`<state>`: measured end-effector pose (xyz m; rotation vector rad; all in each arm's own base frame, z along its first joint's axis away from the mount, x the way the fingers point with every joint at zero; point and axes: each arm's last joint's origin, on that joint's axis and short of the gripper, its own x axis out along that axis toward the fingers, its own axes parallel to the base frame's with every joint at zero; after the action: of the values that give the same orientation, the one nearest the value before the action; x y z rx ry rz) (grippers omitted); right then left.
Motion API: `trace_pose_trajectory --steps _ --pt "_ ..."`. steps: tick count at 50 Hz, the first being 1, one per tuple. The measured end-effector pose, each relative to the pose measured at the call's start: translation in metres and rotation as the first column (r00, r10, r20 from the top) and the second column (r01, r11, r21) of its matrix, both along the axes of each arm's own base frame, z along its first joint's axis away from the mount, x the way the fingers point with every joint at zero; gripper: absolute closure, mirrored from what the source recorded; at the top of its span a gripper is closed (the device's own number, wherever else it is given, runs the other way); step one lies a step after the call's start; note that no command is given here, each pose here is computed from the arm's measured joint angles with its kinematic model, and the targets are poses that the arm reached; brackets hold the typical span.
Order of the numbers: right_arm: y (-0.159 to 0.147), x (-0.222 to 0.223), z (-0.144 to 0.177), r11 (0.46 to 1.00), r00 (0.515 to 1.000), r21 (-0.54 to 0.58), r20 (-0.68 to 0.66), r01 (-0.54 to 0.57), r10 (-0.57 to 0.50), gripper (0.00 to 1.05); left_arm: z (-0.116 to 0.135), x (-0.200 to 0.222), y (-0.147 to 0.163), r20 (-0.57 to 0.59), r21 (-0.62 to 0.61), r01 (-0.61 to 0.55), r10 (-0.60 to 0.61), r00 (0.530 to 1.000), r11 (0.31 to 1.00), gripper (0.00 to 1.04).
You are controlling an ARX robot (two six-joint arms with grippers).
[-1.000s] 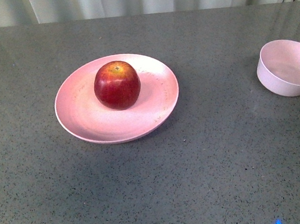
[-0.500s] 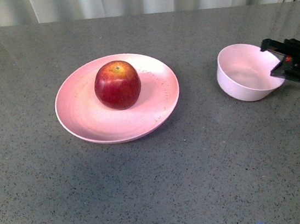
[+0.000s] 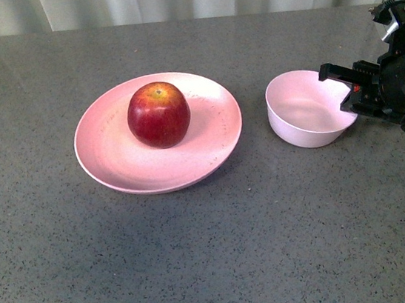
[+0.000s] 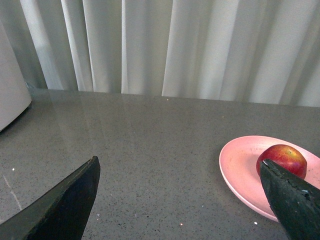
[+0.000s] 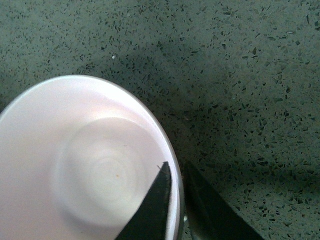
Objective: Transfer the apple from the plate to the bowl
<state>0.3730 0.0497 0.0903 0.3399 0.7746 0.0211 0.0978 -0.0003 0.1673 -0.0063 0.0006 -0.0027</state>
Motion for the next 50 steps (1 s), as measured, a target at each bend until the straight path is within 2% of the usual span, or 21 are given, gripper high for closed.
trace_pose_trajectory --steps 3,8,18,23,27,29,32,34,38,39,40,43,50 --pt "0.000 0.000 0.000 1.000 1.000 0.004 0.003 -0.004 0.004 0.88 0.000 0.000 0.000 0.000 0.000 0.000 0.000 1.000 1.000 0.09" --pt "-0.001 0.001 0.002 1.000 1.000 0.016 0.014 -0.012 0.012 0.68 0.000 0.000 0.000 0.000 0.000 0.000 0.000 1.000 1.000 0.09" --pt "-0.002 -0.003 0.016 1.000 0.998 -0.021 0.067 -0.010 0.011 0.44 0.000 0.000 0.000 0.000 0.000 0.000 0.000 1.000 1.000 0.09" --pt "-0.002 -0.012 0.043 0.996 0.979 -0.079 0.199 -0.032 0.047 0.25 0.000 0.000 0.000 0.000 0.000 0.000 0.000 1.000 1.000 0.09" --pt "-0.002 -0.026 0.067 0.996 0.959 -0.071 0.274 -0.061 0.079 0.09 0.000 0.000 0.000 0.000 0.000 0.000 0.000 1.000 1.000 0.09" --pt "-0.001 -0.033 0.075 0.995 0.949 -0.072 0.305 -0.064 0.083 0.07 0.000 0.000 0.000 0.000 0.000 0.000 0.000 1.000 1.000 0.09" --pt "0.000 -0.050 0.086 0.995 0.928 -0.074 0.361 -0.065 0.087 0.09 0.000 0.000 0.000 0.000 0.000 0.000 0.000 1.000 1.000 0.09" --pt "0.001 -0.062 0.087 0.992 0.907 -0.120 0.414 -0.031 0.078 0.11 0.000 0.000 0.000 0.000 0.000 0.000 0.000 1.000 1.000 0.09" --pt "-0.004 -0.087 0.088 0.975 0.804 -0.206 0.592 0.084 0.055 0.25 0.000 0.000 0.000 0.000 0.000 0.000 0.000 1.000 1.000 0.09" --pt "-0.006 -0.091 0.088 0.972 0.793 -0.217 0.606 0.088 0.063 0.26 0.000 0.000 0.000 0.000 0.000 0.000 0.000 1.000 1.000 0.09" --pt "-0.010 -0.104 0.087 0.967 0.766 -0.231 0.639 0.104 0.070 0.32 0.000 0.000 0.000 0.000 0.000 0.000 0.000 1.000 1.000 0.09" --pt "-0.018 -0.127 0.088 0.959 0.725 -0.249 0.684 0.132 0.078 0.44 0.000 0.000 0.000 0.000 0.000 0.000 0.000 1.000 1.000 0.09" --pt "-0.028 -0.151 0.085 0.952 0.718 -0.271 0.690 0.140 0.090 0.67 0.000 0.000 0.000 0.000 0.000 0.000 0.000 1.000 1.000 0.09"
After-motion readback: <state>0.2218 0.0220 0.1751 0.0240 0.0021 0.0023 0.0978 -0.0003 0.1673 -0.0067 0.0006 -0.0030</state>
